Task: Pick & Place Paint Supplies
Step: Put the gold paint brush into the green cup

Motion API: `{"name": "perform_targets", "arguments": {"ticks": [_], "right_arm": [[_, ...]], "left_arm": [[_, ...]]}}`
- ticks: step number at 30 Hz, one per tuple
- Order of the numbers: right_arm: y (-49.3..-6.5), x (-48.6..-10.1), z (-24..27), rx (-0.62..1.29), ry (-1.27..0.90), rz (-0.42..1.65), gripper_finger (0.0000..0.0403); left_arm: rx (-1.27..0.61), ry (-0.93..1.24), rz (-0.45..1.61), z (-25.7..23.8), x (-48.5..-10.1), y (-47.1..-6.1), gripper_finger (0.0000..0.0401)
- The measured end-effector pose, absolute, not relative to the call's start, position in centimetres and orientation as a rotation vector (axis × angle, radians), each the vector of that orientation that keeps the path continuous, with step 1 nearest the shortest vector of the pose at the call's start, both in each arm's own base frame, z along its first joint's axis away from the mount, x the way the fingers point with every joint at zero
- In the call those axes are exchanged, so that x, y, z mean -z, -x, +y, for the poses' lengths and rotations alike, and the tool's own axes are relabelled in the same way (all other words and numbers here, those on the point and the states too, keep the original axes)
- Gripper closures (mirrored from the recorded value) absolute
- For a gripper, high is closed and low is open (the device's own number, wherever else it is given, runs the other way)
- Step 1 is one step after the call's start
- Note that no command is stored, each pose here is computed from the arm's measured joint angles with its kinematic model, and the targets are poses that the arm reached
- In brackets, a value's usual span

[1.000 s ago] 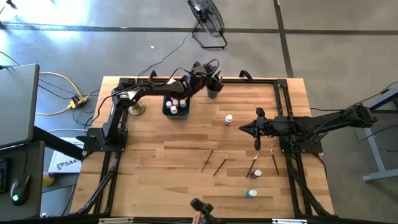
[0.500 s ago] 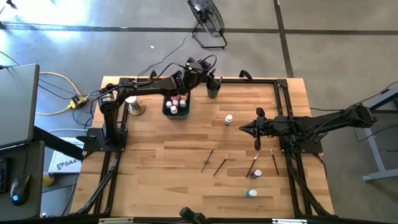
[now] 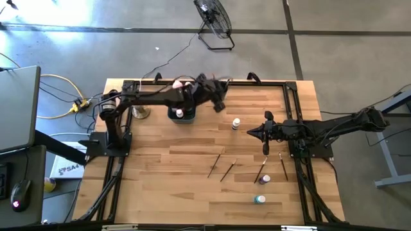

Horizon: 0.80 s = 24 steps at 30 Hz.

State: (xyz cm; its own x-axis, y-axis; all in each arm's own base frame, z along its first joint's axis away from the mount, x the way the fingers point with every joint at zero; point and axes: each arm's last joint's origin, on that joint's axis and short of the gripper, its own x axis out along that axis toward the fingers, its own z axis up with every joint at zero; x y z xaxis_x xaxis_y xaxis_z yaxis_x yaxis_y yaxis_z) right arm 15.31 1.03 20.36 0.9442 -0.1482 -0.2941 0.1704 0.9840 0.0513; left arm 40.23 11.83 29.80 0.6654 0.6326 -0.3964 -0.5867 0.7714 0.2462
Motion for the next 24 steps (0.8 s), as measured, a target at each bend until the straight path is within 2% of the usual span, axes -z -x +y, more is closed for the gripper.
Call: {"name": "perform_targets", "arguments": {"ticks": [6, 12, 24], "right_arm": [[-15.3, -20.4, 1.0, 0.159, -0.077, 0.295, 0.0401], [-15.3, -20.3, 1.3, 0.064, -0.092, 0.309, 0.0401], [-15.3, -20.2, 1.4, 0.04, -0.093, 0.317, 0.0401]], "left_arm": [[-0.648, -0.157, 0.56, 7.6, -29.4, -40.6, 0.0246], [-0.623, -0.132, 0.532, 3.8, -29.5, -41.0, 0.0247], [-0.616, 0.151, 0.432, 0.1, -29.5, -41.1, 0.0247]]}}
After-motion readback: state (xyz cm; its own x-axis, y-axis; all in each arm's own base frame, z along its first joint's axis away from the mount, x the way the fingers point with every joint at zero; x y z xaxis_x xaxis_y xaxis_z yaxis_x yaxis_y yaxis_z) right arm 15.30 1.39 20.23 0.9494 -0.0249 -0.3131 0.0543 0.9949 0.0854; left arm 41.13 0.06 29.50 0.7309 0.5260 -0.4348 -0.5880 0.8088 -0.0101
